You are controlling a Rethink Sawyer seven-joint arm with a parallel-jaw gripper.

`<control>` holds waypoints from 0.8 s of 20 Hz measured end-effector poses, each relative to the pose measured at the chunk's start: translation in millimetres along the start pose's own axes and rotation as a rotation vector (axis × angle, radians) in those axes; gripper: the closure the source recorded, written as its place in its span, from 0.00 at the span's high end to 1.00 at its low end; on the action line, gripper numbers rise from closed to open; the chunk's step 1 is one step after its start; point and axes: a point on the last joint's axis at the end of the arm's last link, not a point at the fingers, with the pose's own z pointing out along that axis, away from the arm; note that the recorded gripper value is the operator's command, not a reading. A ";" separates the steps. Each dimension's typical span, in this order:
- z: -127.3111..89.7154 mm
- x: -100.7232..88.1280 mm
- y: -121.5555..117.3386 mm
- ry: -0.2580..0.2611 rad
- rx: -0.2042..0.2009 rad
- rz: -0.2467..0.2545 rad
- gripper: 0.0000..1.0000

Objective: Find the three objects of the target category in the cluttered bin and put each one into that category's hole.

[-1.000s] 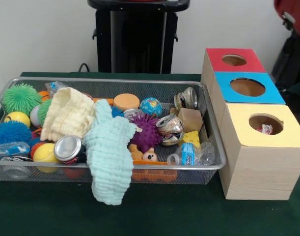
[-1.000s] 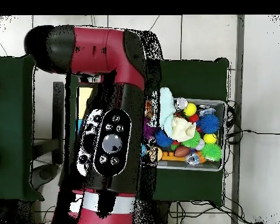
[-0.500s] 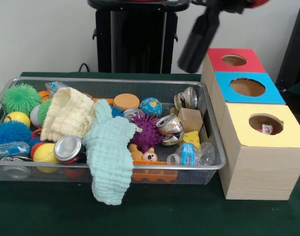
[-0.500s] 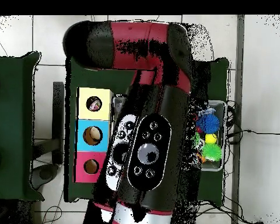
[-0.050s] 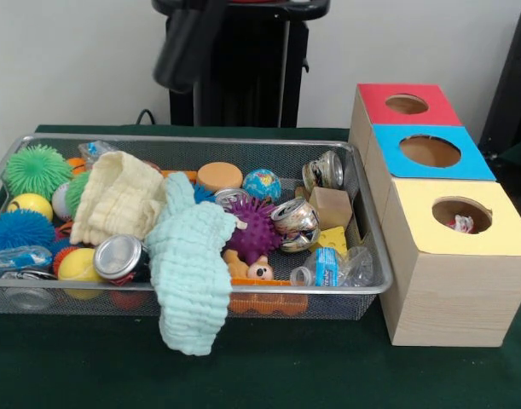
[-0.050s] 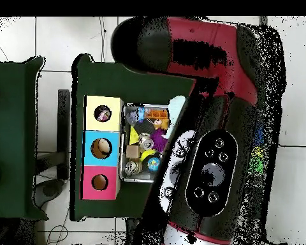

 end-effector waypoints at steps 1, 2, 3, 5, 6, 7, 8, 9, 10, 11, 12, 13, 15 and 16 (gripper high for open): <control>0.5 -3.8 -1.7 0.001 -0.001 0.002 0.00; 1.0 -5.4 -2.2 0.002 -0.002 0.005 0.00; 1.3 -5.8 -2.4 0.003 -0.003 0.006 0.00; 3.4 -5.4 0.4 0.007 -0.023 0.012 0.00; 4.5 -4.9 2.0 0.008 -0.034 0.014 0.00; 6.2 -4.6 3.9 0.009 -0.049 0.017 0.00; 7.9 -4.7 5.3 0.011 -0.060 0.021 0.00; 9.5 -4.8 6.8 0.013 -0.072 0.025 0.00; 11.6 -5.3 8.2 0.015 -0.085 0.031 0.00; 13.2 -5.9 9.0 0.018 -0.094 0.035 0.00; 14.8 -6.6 9.6 0.019 -0.102 0.038 0.00; 17.6 -8.6 9.7 0.015 -0.112 0.041 0.00; 21.0 -11.5 9.9 0.005 -0.127 0.041 0.00; 22.9 -12.8 10.4 -0.002 -0.139 0.040 0.00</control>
